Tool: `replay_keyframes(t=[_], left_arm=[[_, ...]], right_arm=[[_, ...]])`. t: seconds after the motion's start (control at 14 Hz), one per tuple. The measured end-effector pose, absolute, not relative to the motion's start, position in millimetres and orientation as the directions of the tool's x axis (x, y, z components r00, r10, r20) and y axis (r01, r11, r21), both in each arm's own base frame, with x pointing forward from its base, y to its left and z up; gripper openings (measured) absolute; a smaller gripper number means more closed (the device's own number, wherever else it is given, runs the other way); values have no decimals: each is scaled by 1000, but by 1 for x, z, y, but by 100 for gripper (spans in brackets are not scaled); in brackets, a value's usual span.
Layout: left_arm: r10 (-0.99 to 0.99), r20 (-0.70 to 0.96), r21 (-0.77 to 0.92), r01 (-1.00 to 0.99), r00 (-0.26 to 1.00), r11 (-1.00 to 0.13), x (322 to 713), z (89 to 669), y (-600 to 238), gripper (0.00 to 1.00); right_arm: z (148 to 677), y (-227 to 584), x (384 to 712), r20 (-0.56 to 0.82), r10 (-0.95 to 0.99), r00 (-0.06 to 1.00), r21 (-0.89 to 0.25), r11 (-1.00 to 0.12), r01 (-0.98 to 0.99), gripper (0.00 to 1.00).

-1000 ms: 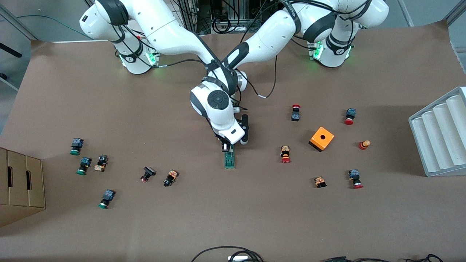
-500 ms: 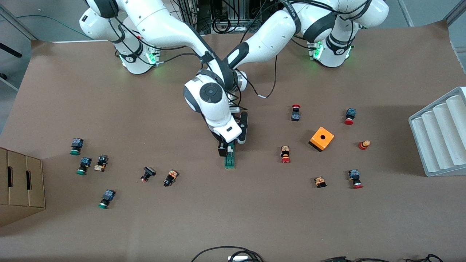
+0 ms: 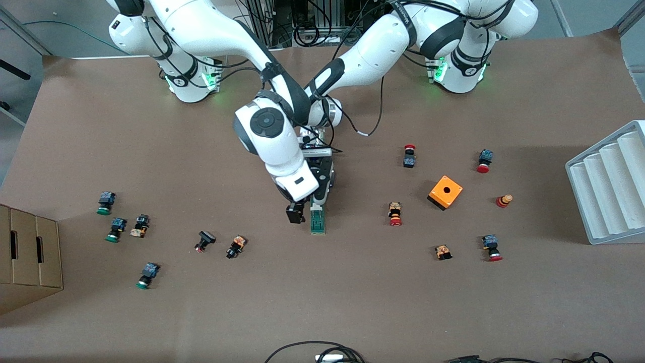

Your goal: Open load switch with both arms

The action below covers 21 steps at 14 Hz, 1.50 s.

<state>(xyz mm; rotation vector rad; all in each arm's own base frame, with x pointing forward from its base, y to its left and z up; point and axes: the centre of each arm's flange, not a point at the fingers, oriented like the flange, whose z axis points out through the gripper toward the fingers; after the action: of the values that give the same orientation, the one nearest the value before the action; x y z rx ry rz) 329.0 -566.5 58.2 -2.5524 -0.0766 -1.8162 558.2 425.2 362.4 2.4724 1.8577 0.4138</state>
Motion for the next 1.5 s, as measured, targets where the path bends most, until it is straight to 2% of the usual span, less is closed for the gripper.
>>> replay_keyframes(t=[0.29, 0.43, 0.64, 0.71, 1.14, 1.5], left_arm=[[36, 944, 23, 45, 327, -999, 329, 58, -567, 60], [38, 945, 24, 45, 326, -999, 329, 58, -566, 65], [37, 944, 23, 48, 328, -999, 331, 57, -565, 94], [37, 944, 23, 48, 328, -999, 331, 56, -564, 100], [8, 932, -7, 40, 362, -999, 330, 63, -569, 100], [-153, 846, -189, 20, 510, -982, 337, 135, -590, 100]], right_arm=[[399, 391, 580, 279, 829, 485, 140, -535, 833, 100], [407, 378, 587, 306, 734, 607, 100, -659, 746, 100], [417, 354, 598, 312, 531, 788, 18, -833, 554, 100], [419, 349, 598, 292, 492, 820, 0, -858, 514, 100], [445, 242, 623, 156, 335, 929, -39, -938, 344, 100], [455, 168, 630, 63, 237, 969, -55, -969, 241, 100]])
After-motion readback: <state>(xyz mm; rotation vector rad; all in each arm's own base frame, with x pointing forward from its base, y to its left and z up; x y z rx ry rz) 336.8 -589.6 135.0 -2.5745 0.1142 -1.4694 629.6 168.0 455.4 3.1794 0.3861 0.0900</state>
